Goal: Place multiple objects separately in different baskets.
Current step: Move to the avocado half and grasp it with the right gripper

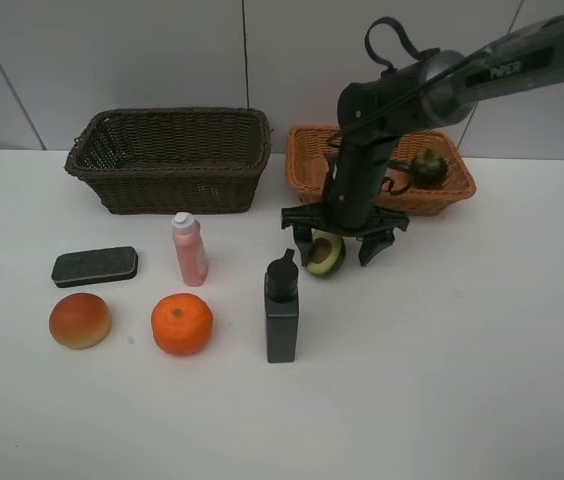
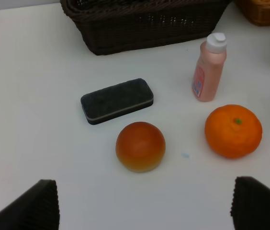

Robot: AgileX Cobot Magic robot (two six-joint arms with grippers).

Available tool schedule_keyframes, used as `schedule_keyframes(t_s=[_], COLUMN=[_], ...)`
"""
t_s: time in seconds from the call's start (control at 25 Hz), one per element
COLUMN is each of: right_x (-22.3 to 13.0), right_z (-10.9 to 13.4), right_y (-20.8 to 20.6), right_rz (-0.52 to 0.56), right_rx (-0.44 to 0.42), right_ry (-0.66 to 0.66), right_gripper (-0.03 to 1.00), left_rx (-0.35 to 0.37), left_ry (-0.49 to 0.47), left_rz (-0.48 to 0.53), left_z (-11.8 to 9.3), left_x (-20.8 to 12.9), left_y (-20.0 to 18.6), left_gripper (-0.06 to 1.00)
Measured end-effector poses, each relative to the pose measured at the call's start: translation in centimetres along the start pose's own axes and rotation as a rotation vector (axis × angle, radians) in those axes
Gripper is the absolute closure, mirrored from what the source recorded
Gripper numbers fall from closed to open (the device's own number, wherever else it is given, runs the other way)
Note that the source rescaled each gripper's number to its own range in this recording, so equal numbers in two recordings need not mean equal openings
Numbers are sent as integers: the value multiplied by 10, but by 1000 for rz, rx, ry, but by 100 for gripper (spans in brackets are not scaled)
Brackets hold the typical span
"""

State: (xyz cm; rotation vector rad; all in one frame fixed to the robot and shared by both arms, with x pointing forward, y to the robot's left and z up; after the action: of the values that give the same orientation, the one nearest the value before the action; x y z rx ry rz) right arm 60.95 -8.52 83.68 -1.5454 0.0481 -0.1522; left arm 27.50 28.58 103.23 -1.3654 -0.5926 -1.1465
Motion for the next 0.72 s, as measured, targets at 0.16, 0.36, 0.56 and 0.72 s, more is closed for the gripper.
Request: schedule_keyframes(t_s=[0.16,0.36,0.56,0.72], right_x=[1,1,1,1], right_z=[1,1,1,1], right_y=[0,0,0,0], right_rz=[-6,-6,-6,-5], right_rx=[4,4,4,4], right_ry=[0,-1,-2,-1], right_gripper=[-3,-3,14,43], left_rx=[0,0,0,0], left_ry=[0,0,0,0], left_rz=[0,0,0,0], left_z=[0,0,0,0], left_x=[0,0,0,0], left_y=[0,0,0,0], left_gripper=[10,10,10,10])
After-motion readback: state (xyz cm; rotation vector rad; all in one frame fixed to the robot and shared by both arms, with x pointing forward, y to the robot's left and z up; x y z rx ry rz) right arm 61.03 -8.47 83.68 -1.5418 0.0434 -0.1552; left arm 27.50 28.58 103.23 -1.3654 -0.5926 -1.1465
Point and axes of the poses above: a point on each arm's last joint axis where the gripper is mounted, y pointing out along that axis toward the gripper, z along the wrist's bending axis when the last joint is at zero, x = y × z, the point moved 5 cm from there along y, pointing out along that axis toward the gripper, and after that the axes turned 12 degrees about y, right-handed, at the moved point
